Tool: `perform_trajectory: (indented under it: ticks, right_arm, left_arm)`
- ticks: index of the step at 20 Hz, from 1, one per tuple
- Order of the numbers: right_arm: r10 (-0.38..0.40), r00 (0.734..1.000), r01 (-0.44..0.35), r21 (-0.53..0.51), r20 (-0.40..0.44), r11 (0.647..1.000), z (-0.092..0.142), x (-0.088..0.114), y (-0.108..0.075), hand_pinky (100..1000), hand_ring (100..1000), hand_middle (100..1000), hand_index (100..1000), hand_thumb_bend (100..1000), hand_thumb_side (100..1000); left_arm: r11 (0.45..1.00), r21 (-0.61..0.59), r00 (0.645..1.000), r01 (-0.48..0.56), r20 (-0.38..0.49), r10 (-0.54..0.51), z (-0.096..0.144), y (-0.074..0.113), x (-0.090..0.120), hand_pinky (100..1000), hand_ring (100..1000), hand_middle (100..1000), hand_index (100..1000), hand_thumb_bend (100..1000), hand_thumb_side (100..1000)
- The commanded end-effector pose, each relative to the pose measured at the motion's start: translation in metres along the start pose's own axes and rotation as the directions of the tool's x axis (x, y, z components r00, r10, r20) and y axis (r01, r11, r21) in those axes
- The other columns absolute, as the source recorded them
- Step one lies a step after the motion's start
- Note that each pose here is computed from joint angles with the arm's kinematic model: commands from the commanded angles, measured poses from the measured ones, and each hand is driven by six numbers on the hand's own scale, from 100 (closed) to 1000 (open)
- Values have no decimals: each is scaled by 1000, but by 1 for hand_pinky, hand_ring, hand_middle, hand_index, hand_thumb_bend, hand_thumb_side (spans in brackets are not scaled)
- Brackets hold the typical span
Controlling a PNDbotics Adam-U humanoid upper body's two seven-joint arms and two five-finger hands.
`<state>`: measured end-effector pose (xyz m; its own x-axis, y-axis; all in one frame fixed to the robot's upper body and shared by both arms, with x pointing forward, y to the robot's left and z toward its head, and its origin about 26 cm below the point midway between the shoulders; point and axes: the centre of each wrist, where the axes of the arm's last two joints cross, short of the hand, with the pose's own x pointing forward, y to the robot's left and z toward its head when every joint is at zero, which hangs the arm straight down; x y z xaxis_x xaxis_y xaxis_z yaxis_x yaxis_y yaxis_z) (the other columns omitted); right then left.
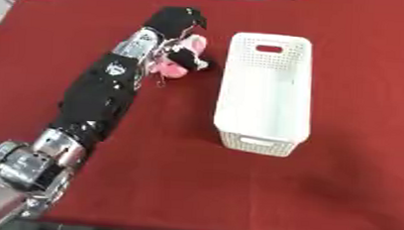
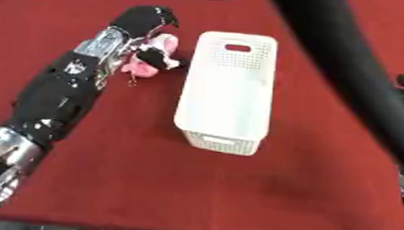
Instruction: Pick up objects on the table and place them in the box.
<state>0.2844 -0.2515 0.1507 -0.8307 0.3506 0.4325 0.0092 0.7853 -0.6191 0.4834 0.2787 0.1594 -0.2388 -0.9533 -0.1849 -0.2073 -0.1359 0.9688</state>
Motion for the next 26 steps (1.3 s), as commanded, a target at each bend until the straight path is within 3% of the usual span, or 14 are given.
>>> perform_trajectory:
  ticks: [1, 8, 9, 10, 11, 14, 15, 16, 17, 18, 19, 23, 25, 26]
  right_arm:
    - [4, 1000, -4, 1, 26, 1000, -4, 4, -3, 658, 792, 845, 788, 125, 722]
    - [3, 1000, -3, 3, 26, 1000, -5, 4, -3, 658, 795, 845, 786, 123, 720]
    - [3, 1000, -3, 3, 26, 1000, -5, 4, -3, 659, 795, 845, 786, 124, 721]
    - [4, 1000, -4, 3, 27, 1000, -5, 4, -3, 659, 795, 845, 786, 123, 721]
    - [4, 1000, -4, 3, 27, 1000, -5, 4, -3, 658, 794, 845, 785, 123, 721]
    - [5, 1000, -5, 5, 26, 1000, -4, 4, -3, 659, 794, 845, 784, 123, 721]
    - [5, 1000, -5, 5, 25, 1000, -4, 4, -3, 658, 794, 844, 784, 123, 722]
    - [6, 1000, -6, 6, 24, 1000, -4, 4, -3, 658, 794, 844, 784, 123, 722]
    - [6, 1000, -6, 6, 23, 1000, -4, 3, -3, 659, 794, 845, 783, 123, 722]
    - [7, 1000, -7, 7, 21, 1000, -4, 3, -3, 659, 794, 845, 783, 124, 723]
    - [7, 1000, -7, 7, 20, 1000, -3, 3, -3, 659, 794, 845, 783, 125, 723]
    - [9, 1000, -9, 9, 14, 1000, -2, 3, -3, 659, 794, 845, 783, 129, 725]
    - [10, 1000, -10, 11, 10, 1000, -1, 3, -3, 659, 793, 845, 782, 131, 734]
    - [10, 1000, -10, 11, 9, 1000, -1, 3, -3, 659, 793, 845, 782, 130, 727]
  left_arm:
    - [999, 28, 1000, 17, -7, -17, -5, 11, -2, 523, 679, 758, 807, 519, 588]
    - [1000, 20, 1000, 15, -3, -15, -6, 7, -3, 526, 677, 757, 804, 500, 591]
    - [1000, 16, 1000, 13, 1, -13, -5, 6, -3, 529, 679, 759, 804, 432, 625]
    - [1000, 11, 1000, 9, 7, -9, -5, 4, -3, 529, 679, 759, 804, 439, 623]
    - [1000, 7, 1000, 4, 11, -4, -5, 3, -3, 528, 677, 759, 803, 348, 659]
    - [1000, 13, 1000, -12, 16, 11, -5, 2, -4, 501, 653, 739, 777, 218, 655]
    - [1000, 20, 1000, -16, 17, 15, -5, 2, -5, 411, 584, 654, 699, 159, 614]
    - [999, 42, 1000, -22, 15, 21, -5, 4, -6, 468, 625, 704, 739, 182, 629]
    - [997, 66, 1000, -29, 11, 28, -5, 6, -7, 100, 253, 385, 490, 100, 610]
    - [994, 98, 999, -38, 5, 38, -5, 9, -9, 100, 161, 286, 415, 100, 636]
    - [992, 122, 999, -44, 3, 44, -5, 10, -10, 100, 134, 245, 381, 100, 657]
    - [975, 217, 998, -54, 27, 50, -6, 23, -18, 105, 315, 338, 416, 100, 683]
    - [972, 228, 998, -53, 34, 47, -6, 29, -23, 150, 344, 374, 441, 100, 754]
    - [972, 230, 999, -46, 35, 39, -6, 32, -26, 157, 348, 383, 450, 100, 707]
